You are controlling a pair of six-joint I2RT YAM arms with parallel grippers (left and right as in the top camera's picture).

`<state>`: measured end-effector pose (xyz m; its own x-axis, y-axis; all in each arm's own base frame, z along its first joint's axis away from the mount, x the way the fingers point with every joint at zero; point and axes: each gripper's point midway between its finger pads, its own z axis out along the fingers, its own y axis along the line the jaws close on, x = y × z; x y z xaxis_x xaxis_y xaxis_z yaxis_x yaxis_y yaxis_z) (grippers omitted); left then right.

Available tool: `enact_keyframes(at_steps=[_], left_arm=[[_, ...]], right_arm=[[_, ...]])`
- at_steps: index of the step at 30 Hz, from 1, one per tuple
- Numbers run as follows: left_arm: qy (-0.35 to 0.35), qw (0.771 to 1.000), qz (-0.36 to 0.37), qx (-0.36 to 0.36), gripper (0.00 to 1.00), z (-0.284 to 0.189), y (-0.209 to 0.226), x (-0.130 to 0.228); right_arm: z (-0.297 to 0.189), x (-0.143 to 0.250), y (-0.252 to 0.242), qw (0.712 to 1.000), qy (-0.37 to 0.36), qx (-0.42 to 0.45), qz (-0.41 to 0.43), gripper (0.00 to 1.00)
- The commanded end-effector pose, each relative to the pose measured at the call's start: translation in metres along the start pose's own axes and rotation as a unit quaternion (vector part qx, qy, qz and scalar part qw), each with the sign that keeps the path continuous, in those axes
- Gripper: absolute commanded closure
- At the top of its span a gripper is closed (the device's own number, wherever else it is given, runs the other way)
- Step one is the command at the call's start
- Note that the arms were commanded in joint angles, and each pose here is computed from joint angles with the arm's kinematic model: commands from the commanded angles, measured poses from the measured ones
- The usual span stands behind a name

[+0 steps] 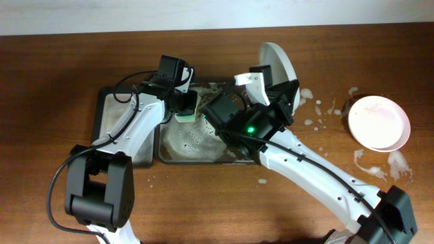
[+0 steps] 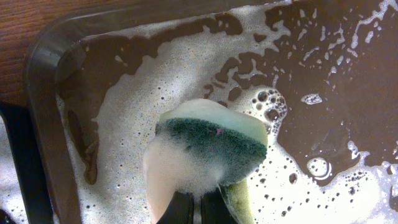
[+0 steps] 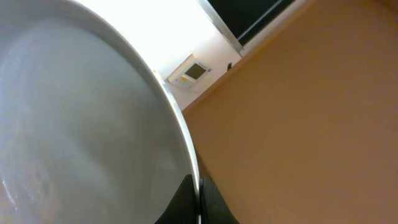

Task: Clean dirty plates on tray and stack at the side
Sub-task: 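Lift the white plate upright with the right gripper, raising the left gripper away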

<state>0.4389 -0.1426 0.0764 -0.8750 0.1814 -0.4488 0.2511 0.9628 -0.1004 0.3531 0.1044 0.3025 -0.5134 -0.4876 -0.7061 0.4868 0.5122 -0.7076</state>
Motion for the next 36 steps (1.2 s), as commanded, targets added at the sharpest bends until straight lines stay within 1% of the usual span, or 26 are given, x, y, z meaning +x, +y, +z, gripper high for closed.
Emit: enact_keyframes(at_steps=[1, 16, 17, 20, 21, 22, 23, 24, 25, 26, 27, 29, 31, 35, 36], left_arm=[[0.005, 1.0, -0.005, 0.007, 1.0, 0.003, -0.002, 0.002], [0.005, 1.0, -0.005, 0.007, 1.0, 0.003, -0.002, 0.002], [0.005, 1.0, -0.005, 0.007, 1.0, 0.003, -0.002, 0.002], [0.005, 1.0, -0.005, 0.007, 1.0, 0.003, -0.002, 0.002], [0.005, 1.0, -0.005, 0.007, 1.0, 0.003, -0.002, 0.002], [0.005, 1.0, -0.005, 0.007, 1.0, 0.003, -0.002, 0.002], [0.005, 1.0, -0.005, 0.007, 1.0, 0.003, -0.002, 0.002], [0.005, 1.0, -0.005, 0.007, 1.0, 0.003, -0.002, 0.002], [0.005, 1.0, -0.005, 0.007, 1.0, 0.003, -0.002, 0.002], [0.005, 1.0, -0.005, 0.007, 1.0, 0.003, -0.002, 0.002], [0.005, 1.0, -0.005, 0.007, 1.0, 0.003, -0.002, 0.002], [0.005, 1.0, -0.005, 0.007, 1.0, 0.003, -0.002, 0.002], [0.005, 1.0, -0.005, 0.007, 1.0, 0.003, -0.002, 0.002], [0.005, 1.0, -0.005, 0.007, 1.0, 0.003, -0.002, 0.002], [0.005, 1.0, -0.005, 0.007, 1.0, 0.003, -0.002, 0.002]], right_arm=[[-0.006, -0.013, -0.004, 0.998, -0.013, 0.017, -0.052, 0.96], [-0.007, -0.015, -0.002, 0.998, -0.012, 0.014, -0.056, 0.96], [-0.006, -0.014, 0.002, 0.998, -0.01, 0.002, -0.056, 0.96], [-0.009, -0.007, 0.035, 0.993, 0.004, -0.096, -0.061, 0.96], [-0.006, -0.007, 0.03, 0.995, 0.007, -0.087, -0.057, 0.96], [-0.003, -0.005, 0.034, 0.993, 0.015, -0.107, -0.04, 0.96], [-0.009, 0.0, 0.051, 0.986, 0.023, -0.158, -0.047, 0.96], [-0.007, 0.002, 0.047, 0.988, 0.026, -0.148, -0.044, 0.96], [-0.008, 0.004, 0.053, 0.985, 0.034, -0.167, -0.025, 0.96], [-0.014, 0.007, 0.064, 0.979, 0.039, -0.2, -0.031, 0.96], [-0.012, 0.012, 0.062, 0.978, 0.044, -0.197, -0.047, 0.96], [-0.016, 0.018, 0.073, 0.97, 0.056, -0.229, -0.051, 0.96], [-0.001, 0.03, 0.08, 0.971, 0.084, -0.221, -0.037, 0.96], [0.052, 0.067, 0.106, 0.972, 0.146, -0.174, -0.055, 0.96], [0.058, 0.072, 0.112, 0.972, 0.153, -0.17, -0.06, 0.96]])
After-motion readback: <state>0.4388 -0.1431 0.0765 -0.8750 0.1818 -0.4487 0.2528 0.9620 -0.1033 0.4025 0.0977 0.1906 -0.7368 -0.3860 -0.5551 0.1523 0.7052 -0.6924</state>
